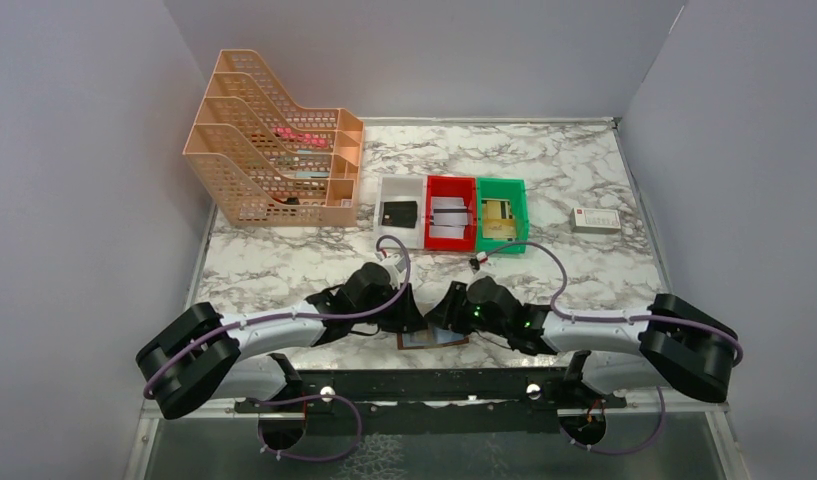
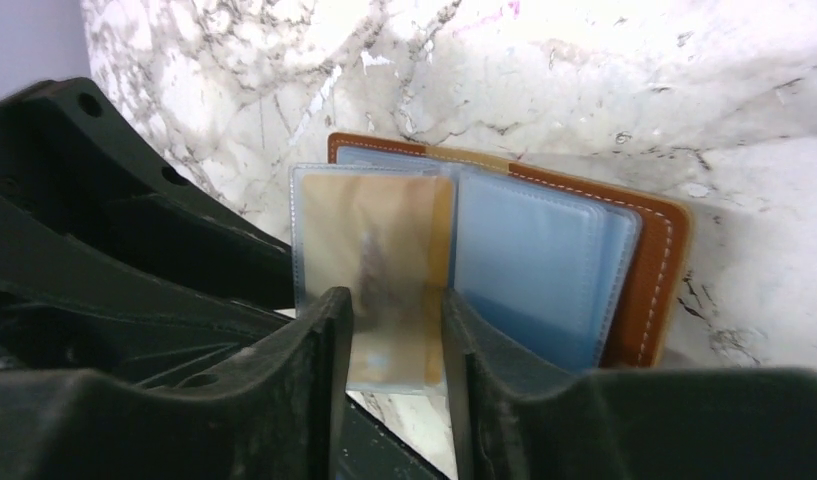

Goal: Take the credit cards out of the card holder

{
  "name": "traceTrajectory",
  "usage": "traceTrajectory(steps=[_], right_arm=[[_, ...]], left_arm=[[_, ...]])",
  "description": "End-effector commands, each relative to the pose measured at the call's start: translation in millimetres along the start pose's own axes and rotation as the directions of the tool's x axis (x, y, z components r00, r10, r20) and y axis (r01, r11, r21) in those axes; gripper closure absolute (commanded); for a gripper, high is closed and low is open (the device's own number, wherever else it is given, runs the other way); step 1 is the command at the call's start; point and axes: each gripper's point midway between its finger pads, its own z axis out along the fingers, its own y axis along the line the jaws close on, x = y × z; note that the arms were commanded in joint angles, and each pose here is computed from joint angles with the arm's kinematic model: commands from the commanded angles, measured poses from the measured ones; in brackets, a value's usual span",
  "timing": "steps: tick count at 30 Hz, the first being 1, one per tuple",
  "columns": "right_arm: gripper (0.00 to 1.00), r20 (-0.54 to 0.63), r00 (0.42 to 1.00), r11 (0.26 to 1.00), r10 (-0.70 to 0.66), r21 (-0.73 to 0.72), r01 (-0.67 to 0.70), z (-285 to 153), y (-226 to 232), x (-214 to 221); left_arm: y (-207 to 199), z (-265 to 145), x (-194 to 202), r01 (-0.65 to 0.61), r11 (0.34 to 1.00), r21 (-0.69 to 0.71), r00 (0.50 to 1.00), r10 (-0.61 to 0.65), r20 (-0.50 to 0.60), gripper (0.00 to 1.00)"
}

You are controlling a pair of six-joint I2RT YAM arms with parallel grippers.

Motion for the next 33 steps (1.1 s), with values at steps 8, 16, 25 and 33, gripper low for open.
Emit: traceTrajectory(steps=[8,16,25,33], right_arm=[[0.47,0.22,0.975,0.992,0.01,0.117,-0.036,-49.5,-16.1,-46.4],[0.46,0.339,0.94,0.982,0.041,0.161,-0.101,-88.4,-34.9,-65.6],[0.47,0.351,0.935,0.979,0.055,0.164,-0.119,-94.8,-38.5,-66.4],[0.49,0.306,0.951,0.984,0.047,0.151,-0.097,-83.1,-30.3,-60.0]], left_arm=[[-36.1,0.2,-24.7,-0.045,0.993,0.112,0.998,0.04,0.047,0.62],[-46.6,18.9,-18.7,-0.06,0.988,0.142,0.998,0.061,-0.006,0.59],[-64.3,37.0,-8.0,-0.118,0.984,0.133,0.992,0.124,-0.039,0.53],[-45.6,20.7,-17.8,-0.165,0.986,0.0,0.986,0.165,0.001,0.44]])
